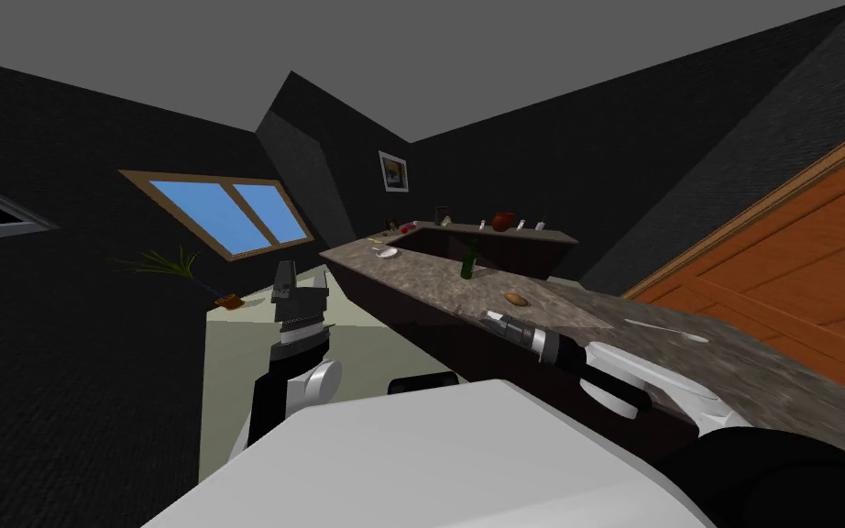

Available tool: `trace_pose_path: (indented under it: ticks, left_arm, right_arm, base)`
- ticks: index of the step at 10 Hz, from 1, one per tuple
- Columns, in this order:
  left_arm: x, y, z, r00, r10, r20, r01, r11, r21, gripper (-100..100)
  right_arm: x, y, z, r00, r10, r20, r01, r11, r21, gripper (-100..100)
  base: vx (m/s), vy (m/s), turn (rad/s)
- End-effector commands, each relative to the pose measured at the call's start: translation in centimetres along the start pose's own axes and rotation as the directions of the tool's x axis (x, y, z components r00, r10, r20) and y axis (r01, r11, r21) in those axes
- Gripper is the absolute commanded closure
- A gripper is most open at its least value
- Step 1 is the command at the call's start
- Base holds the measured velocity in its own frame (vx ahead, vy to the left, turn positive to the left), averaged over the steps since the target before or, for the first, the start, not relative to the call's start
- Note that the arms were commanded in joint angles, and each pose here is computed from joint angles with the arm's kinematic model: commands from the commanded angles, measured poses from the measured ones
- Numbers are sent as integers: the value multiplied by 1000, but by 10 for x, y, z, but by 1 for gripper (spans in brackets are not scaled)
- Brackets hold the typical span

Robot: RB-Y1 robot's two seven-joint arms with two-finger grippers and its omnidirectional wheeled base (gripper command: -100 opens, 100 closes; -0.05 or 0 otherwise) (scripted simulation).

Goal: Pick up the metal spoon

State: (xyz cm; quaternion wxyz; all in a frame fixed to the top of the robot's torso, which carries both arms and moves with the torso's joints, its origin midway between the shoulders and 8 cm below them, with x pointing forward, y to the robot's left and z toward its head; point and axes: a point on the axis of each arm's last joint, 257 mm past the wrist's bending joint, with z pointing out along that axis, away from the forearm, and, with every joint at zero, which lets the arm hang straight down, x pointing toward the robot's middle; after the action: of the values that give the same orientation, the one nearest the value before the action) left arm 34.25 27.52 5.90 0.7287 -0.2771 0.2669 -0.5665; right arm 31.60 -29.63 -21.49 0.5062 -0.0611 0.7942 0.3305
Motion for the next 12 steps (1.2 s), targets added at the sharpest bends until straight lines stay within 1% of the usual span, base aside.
trace_pose_path:
  ticks: [1, 2, 3, 4, 5, 6, 7, 8, 9, 10, 11, 12]
  left_arm:
    - [0, 0, 0, 1000, 0, 0, 0, 1000, 0, 0]
    - [0, 0, 0, 1000, 0, 0, 0, 1000, 0, 0]
    - [0, 0, 0, 1000, 0, 0, 0, 1000, 0, 0]
    - [0, 0, 0, 1000, 0, 0, 0, 1000, 0, 0]
    - [0, 0, 0, 1000, 0, 0, 0, 1000, 0, 0]
    - [0, 0, 0, 1000, 0, 0, 0, 1000, 0, 0]
    - [0, 0, 0, 1000, 0, 0, 0, 1000, 0, 0]
    - [0, 0, 0, 1000, 0, 0, 0, 1000, 0, 0]
    - [0, 0, 0, 1000, 0, 0, 0, 1000, 0, 0]
    - [0, 0, 0, 1000, 0, 0, 0, 1000, 0, 0]
    - [0, 0, 0, 1000, 0, 0, 0, 1000, 0, 0]
    - [0, 0, 0, 1000, 0, 0, 0, 1000, 0, 0]
  right_arm:
    - [8, -7, -5, 999, -21, -50, 22, 1000, 11, -100]
    - [21, -21, -14, 995, -26, -101, 31, 999, 39, -100]
    - [21, -22, -15, 992, -43, -122, 48, 998, 35, -100]
    - [33, -36, -25, 983, -49, -174, 61, 996, 61, -100]
    - [32, -37, -26, 979, -64, -193, 77, 995, 57, -100]
    - [43, -51, -37, 967, -70, -245, 92, 992, 81, -100]
    - [42, -52, -39, 961, -85, -263, 108, 991, 76, -100]
    - [51, -66, -51, 947, -87, -310, 123, 987, 100, -100]
    - [50, -67, -52, 938, -103, -330, 141, 986, 93, -100]
    - [58, -81, -65, 922, -102, -374, 156, 981, 115, -100]
    - [56, -82, -66, 911, -119, -395, 174, 979, 108, -100]
    - [64, -96, -81, 888, -119, -444, 194, 973, 126, -100]
  base:
    - [23, 19, 78]
    - [25, 23, 141]
    - [20, 16, 103]
    - [21, 22, 177]
    - [20, 15, 92]
    - [29, 13, 149]
    - [24, 7, 94]
    - [29, 9, 137]
    - [22, 3, 91]
    - [22, 5, 196]
    - [23, -4, 59]
    - [25, -2, 125]
